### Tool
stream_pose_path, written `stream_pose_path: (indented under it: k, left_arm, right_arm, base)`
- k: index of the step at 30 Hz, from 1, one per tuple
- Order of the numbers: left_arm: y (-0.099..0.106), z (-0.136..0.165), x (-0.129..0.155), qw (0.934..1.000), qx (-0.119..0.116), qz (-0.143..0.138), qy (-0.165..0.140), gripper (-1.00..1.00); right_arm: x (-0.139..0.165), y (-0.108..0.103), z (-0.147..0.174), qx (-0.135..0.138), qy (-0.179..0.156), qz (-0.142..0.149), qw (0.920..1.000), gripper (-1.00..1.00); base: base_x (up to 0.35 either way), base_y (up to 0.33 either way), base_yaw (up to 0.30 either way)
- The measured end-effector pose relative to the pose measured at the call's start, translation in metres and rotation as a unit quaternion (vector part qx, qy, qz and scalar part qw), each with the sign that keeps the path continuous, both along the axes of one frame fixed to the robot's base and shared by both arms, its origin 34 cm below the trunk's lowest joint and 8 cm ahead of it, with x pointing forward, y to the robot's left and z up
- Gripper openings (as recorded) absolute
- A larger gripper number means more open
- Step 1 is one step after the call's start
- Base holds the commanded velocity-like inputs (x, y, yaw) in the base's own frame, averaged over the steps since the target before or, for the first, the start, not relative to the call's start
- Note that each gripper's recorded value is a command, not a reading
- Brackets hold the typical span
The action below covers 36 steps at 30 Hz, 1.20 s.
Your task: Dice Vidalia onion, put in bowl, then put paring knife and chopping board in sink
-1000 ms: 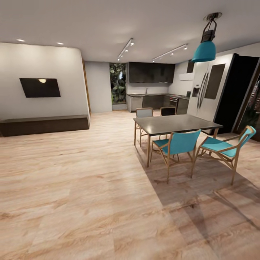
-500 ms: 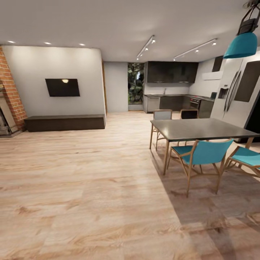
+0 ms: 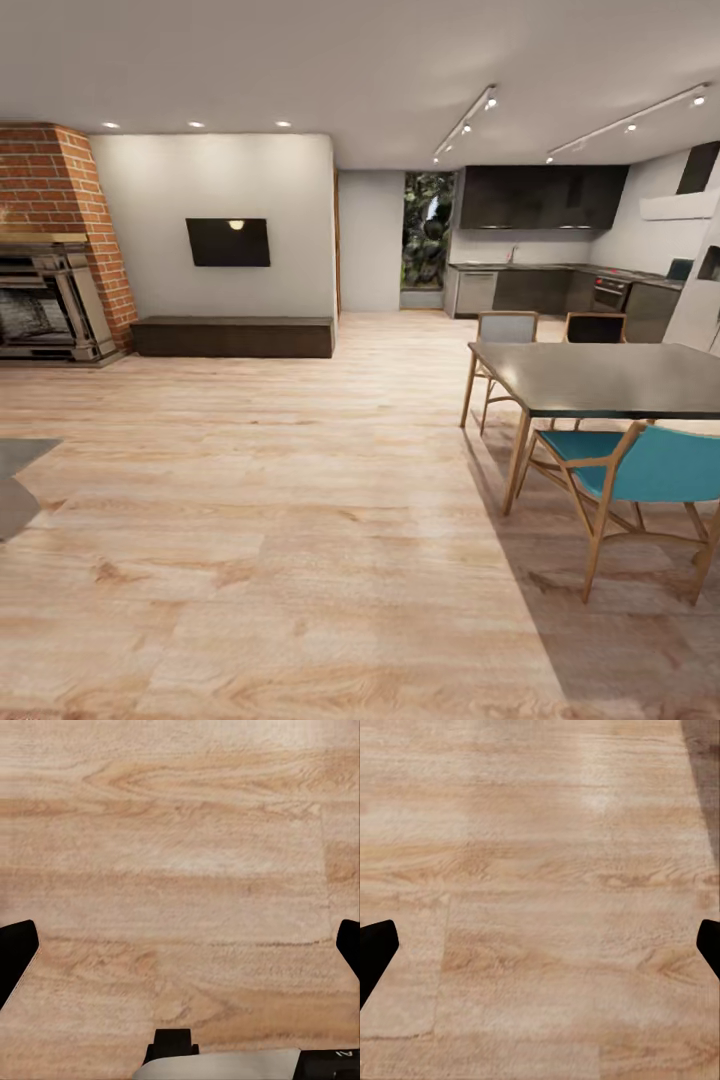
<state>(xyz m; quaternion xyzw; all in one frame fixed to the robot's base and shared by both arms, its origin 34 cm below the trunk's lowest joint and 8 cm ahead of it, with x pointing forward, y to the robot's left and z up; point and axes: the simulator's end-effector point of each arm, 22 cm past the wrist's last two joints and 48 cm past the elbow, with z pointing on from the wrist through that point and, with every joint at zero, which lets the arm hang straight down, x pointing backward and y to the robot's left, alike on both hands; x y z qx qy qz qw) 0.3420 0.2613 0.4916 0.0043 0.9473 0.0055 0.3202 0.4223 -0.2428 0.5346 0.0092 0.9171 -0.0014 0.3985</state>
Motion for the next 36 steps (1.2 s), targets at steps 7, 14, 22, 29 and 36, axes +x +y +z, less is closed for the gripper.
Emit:
stream_pose_path:
  k: [7, 14, 22, 29, 36]
  left_arm:
    - [-0.0002, 0.0000, 0.0000, 1.0000, 0.000, 0.000, 0.000, 1.00]
    - [-0.0011, 0.0000, 0.0001, 1.0000, -0.001, 0.000, 0.000, 1.00]
    - [-0.0011, 0.0000, 0.0001, 1.0000, -0.001, 0.000, 0.000, 1.00]
    - [-0.0012, 0.0001, 0.0003, 1.0000, -0.001, 0.000, 0.000, 1.00]
    - [-0.0012, 0.0001, 0.0004, 1.0000, -0.001, 0.000, 0.000, 1.00]
  right_arm:
    - [0.0002, -0.0001, 0.0001, 0.000, 0.000, 0.000, 1.0000, 1.00]
    - [0.0002, -0.0001, 0.0002, 0.000, 0.000, 0.000, 1.0000, 1.00]
    - [0.0002, -0.0001, 0.0002, 0.000, 0.000, 0.000, 1.0000, 1.00]
    - [0.0003, -0.0004, 0.0003, 0.000, -0.001, 0.000, 1.0000, 1.00]
    - [0.0005, -0.0001, 0.0004, 0.000, -0.001, 0.000, 1.0000, 1.00]
  base:
    - [0.342, 0.000, 0.255]
    - [0.343, 0.000, 0.031]
    - [0.343, 0.000, -0.008]
    - [0.343, 0.000, -0.216]
    - [0.343, 0.000, -0.056]
